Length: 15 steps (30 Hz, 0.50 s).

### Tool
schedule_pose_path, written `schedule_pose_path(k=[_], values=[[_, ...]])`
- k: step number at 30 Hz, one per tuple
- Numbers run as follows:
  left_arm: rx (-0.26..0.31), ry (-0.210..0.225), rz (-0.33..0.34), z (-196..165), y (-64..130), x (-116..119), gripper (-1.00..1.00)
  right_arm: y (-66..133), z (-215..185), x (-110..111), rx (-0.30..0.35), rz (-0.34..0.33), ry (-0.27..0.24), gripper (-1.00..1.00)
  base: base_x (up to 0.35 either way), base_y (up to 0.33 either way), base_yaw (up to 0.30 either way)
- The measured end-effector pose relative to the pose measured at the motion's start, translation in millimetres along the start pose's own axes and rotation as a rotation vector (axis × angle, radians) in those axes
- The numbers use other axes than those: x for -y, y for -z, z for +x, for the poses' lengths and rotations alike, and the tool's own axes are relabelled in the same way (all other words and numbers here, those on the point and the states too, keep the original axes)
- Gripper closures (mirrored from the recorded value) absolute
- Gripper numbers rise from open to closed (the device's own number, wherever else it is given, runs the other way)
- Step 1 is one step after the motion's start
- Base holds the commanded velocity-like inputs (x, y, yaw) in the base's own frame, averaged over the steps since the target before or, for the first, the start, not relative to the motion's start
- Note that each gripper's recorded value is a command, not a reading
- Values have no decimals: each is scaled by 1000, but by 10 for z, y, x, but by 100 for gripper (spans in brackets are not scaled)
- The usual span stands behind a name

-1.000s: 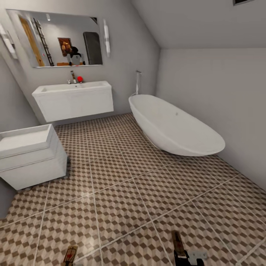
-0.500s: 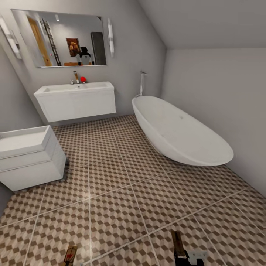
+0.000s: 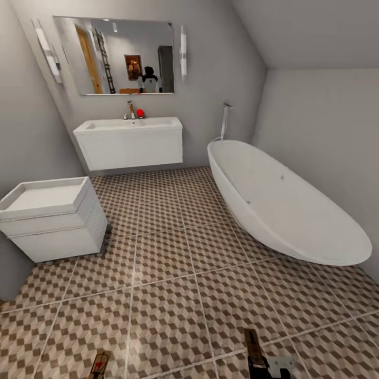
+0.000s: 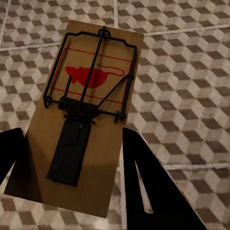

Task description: Take the four mousetraps from the cabinet in the bathroom and place them on the bathroom floor. Make sure all four end up on the same floor surface, and ensure that at least two of them are either under or directly next to the same bathroom sink.

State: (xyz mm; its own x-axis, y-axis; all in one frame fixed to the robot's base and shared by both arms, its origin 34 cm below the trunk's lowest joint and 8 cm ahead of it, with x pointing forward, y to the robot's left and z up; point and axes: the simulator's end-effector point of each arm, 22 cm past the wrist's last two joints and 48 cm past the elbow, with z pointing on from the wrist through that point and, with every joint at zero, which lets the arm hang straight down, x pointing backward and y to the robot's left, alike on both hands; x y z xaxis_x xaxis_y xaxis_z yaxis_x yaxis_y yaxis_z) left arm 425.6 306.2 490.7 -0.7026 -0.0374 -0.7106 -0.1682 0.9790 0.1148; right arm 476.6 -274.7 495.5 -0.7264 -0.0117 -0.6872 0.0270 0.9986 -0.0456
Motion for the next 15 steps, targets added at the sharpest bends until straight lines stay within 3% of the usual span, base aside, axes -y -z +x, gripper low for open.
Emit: schedule_pose_path(k=[15], values=[[-2,0,0,10,6,-2,100,0,0,0,0,0,0,100,257,-164,273]])
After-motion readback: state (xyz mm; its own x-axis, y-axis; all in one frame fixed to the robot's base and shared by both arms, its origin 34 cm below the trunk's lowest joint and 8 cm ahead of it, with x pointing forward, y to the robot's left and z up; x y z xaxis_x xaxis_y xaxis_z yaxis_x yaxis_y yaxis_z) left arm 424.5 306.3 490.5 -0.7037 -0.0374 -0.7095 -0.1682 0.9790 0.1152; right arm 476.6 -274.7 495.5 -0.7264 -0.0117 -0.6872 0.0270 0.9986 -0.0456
